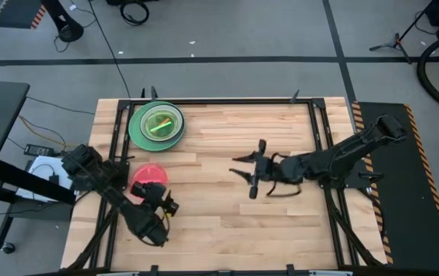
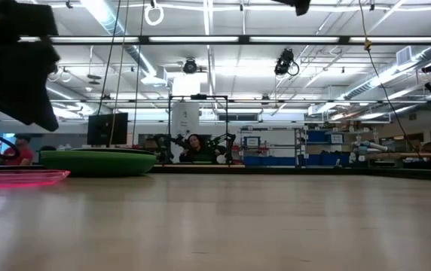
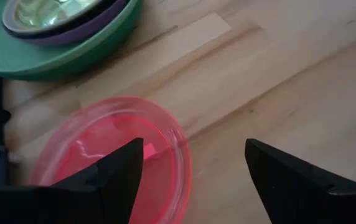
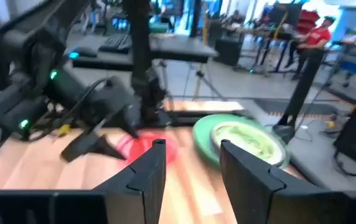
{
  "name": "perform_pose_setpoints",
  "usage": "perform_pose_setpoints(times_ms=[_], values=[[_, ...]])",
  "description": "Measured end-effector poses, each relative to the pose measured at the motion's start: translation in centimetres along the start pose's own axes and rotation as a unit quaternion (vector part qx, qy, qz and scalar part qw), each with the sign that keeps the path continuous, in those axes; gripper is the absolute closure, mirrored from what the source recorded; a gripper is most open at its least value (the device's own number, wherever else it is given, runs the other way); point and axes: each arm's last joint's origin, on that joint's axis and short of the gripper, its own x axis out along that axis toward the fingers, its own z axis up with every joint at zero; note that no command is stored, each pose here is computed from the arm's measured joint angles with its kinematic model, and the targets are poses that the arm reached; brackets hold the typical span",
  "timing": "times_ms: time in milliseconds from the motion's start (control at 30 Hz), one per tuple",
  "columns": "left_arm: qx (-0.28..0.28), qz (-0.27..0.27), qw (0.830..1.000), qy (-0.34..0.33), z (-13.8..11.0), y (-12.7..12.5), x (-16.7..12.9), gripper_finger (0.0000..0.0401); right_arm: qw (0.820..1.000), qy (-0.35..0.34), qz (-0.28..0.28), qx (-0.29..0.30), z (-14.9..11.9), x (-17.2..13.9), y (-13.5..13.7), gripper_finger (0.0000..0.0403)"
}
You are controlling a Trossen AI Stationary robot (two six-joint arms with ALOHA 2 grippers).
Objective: Stack plastic plates
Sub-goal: Stack the pink plate on top of the light green plate
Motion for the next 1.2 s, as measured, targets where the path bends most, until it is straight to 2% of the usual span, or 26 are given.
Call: perform_pose_setpoints(times_ms=[200, 367, 467, 600, 767, 900, 1033, 1100, 1200], values=[[-0.003, -0.022, 1.0, 0.015, -0.9, 0.3, -0.9, 0.0116, 0.999, 0.029, 0.004, -0.03, -1.1, 2.7, 3.6, 0.0245], [-0.013, -0.044, 0.999, 0.028, -0.2, 0.7, -1.7, 0.0121, 0.997, 0.057, -0.006, -0.049, -1.0, 5.0, 4.4, 0.0245], [-0.012, -0.062, 0.997, 0.033, 0.9, 1.3, -2.4, 0.0138, 0.994, 0.085, -0.017, -0.069, -1.2, 6.1, 3.8, 0.0245], [-0.032, -0.077, 0.996, 0.019, 2.6, 2.0, -2.7, 0.0169, 0.993, 0.084, -0.033, -0.076, -0.7, 7.3, 1.6, 0.0245], [-0.056, -0.067, 0.996, 0.017, 2.4, 1.3, -2.0, 0.0183, 0.995, 0.079, -0.035, -0.059, -1.2, 8.9, -1.4, 0.0245], [-0.055, -0.028, 0.998, 0.009, 2.2, 0.7, -0.6, 0.0169, 0.996, 0.064, -0.026, -0.059, -4.2, 8.9, -2.5, 0.0245], [-0.061, 0.001, 0.998, 0.013, 3.1, 0.3, 0.8, 0.0139, 0.99, 0.061, -0.096, -0.082, -6.9, 7.8, -3.1, 0.0245], [-0.066, 0.004, 0.998, 0.017, 3.5, 0.0, 1.3, 0.0123, 0.986, 0.07, -0.12, -0.091, -7.3, 7.4, -3.2, 0.0245], [-0.072, -0.006, 0.997, 0.022, 3.9, -0.5, 1.8, 0.0104, 0.986, 0.071, -0.121, -0.09, -6.6, 7.0, -3.3, 0.0245]])
